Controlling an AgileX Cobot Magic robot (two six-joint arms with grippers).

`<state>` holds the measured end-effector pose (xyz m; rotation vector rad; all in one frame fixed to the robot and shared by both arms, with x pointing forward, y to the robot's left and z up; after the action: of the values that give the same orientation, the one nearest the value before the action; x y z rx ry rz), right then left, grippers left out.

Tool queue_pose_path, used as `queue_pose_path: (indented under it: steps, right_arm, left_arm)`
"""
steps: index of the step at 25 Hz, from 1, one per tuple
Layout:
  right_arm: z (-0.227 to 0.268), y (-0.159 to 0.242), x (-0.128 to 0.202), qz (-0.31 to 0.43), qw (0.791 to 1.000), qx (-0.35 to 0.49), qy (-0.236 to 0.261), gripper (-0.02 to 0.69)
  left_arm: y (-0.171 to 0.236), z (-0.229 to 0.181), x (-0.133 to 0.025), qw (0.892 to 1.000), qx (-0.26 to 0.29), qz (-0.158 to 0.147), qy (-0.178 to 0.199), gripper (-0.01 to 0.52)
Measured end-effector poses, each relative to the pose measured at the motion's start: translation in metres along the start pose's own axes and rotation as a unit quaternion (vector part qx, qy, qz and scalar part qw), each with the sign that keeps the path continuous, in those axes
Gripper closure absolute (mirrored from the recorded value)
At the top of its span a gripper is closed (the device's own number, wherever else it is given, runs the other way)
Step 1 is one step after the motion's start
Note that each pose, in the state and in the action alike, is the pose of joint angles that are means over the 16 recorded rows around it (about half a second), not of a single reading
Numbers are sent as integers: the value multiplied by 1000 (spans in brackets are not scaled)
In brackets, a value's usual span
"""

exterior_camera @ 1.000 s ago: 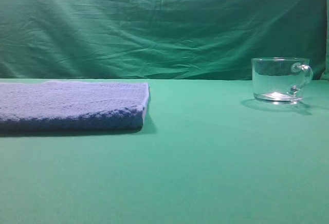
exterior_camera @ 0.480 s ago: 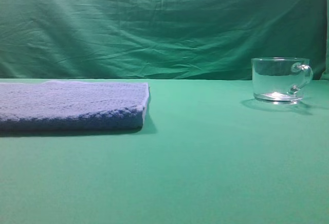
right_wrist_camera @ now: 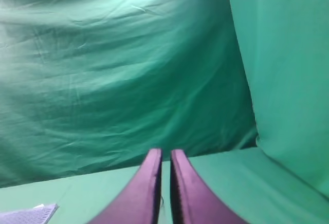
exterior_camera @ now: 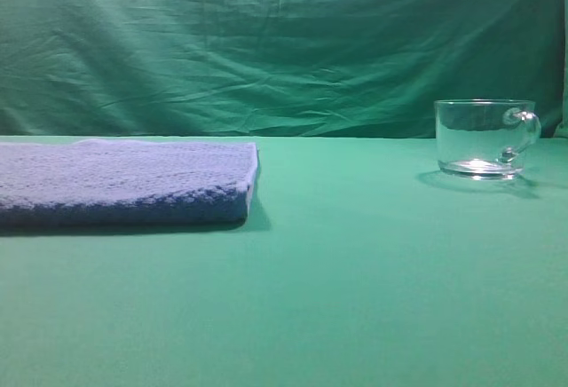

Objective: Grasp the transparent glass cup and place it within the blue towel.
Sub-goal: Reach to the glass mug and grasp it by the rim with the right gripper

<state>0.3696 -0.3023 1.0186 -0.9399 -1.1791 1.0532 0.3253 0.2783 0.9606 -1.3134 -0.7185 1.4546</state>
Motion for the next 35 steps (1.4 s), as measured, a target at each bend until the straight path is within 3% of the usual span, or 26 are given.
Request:
queue_pose_path:
  steps: [5, 10, 19, 22, 26, 32, 35]
  right_arm:
    - [-33, -6, -3, 10, 992, 119, 50, 616]
    - [-67, -5, -2, 44, 966, 240, 83, 616]
    - [-119, 6, 32, 148, 902, 400, 58, 591]
    - [-135, 13, 49, 180, 881, 436, 37, 524]
    - [-157, 25, 70, 203, 857, 474, 21, 382]
    - [-189, 46, 87, 207, 829, 519, 24, 163]
    - [-205, 56, 91, 206, 818, 537, 30, 89]
  left_arm:
    - [0, 0, 0, 1000, 0, 0, 0, 514]
    - [0, 0, 0, 1000, 0, 0, 0, 514]
    - [0, 0, 0, 1000, 0, 0, 0, 514]
    - [0, 0, 0, 1000, 0, 0, 0, 514]
    - [0, 0, 0, 1000, 0, 0, 0, 514]
    - [0, 0, 0, 1000, 0, 0, 0, 514]
    - [0, 0, 0, 1000, 0, 0, 0, 514]
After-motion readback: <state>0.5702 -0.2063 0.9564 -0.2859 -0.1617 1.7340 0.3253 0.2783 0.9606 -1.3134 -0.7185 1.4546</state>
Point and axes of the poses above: a point on each arm's last joint axis where the gripper is mounted, z pointing back along that axis away from the gripper, x along the wrist's bending axis when the last joint is at zero, y = z × x, the point moved 4 cm from there along -z, pointing out along that axis toward the gripper, and after that the axes turned 3 degrees about -z, right-handed, at the moved point
